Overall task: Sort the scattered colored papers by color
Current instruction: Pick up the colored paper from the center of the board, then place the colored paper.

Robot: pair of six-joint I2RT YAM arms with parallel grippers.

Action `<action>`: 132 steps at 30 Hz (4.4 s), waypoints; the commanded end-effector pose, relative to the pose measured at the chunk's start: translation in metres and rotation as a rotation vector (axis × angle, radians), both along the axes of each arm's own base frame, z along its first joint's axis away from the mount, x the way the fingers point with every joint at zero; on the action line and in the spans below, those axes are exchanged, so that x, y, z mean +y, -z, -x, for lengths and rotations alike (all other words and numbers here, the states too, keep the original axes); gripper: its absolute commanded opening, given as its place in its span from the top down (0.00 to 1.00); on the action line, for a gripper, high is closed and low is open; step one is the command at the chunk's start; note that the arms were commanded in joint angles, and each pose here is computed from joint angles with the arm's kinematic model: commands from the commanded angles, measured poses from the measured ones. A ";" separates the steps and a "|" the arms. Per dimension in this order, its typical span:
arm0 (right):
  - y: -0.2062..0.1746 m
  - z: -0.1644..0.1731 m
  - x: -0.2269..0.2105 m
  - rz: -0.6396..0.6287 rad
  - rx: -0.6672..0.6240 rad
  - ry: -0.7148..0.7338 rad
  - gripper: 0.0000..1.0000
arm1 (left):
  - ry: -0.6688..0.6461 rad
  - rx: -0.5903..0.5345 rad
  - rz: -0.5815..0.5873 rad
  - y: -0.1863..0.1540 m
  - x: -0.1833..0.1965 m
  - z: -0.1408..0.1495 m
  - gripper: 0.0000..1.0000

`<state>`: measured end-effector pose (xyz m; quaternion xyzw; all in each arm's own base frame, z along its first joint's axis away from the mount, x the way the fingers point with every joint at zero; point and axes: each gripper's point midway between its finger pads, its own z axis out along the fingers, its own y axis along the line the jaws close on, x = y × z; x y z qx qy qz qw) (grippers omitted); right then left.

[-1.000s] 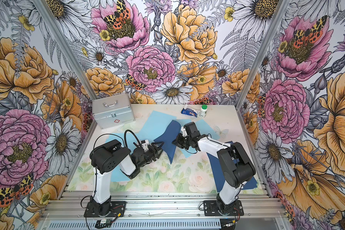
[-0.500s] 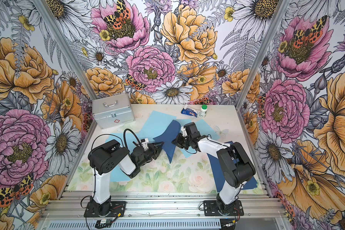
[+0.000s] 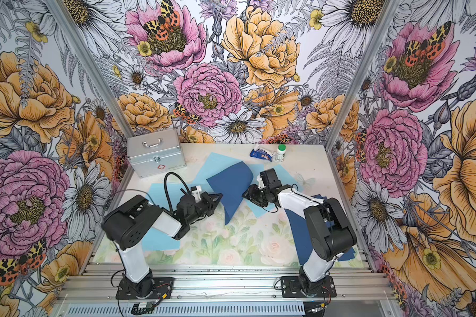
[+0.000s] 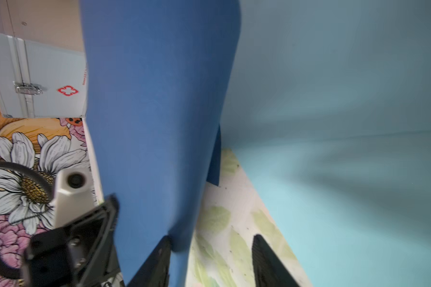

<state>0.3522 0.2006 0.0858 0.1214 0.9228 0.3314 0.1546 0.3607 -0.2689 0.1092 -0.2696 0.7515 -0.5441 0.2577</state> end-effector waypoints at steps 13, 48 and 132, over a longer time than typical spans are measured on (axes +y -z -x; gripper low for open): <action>-0.104 0.005 -0.112 0.307 -0.300 0.147 0.39 | 0.376 -0.347 -1.060 -0.147 0.001 0.016 1.00; -0.315 0.159 -0.223 0.521 -0.841 0.591 0.28 | 0.921 -0.768 0.310 -0.274 -0.332 0.148 1.00; -0.044 -0.006 -0.210 0.129 -0.167 0.469 0.66 | 0.087 -0.281 -1.341 -0.100 -0.050 -0.032 0.02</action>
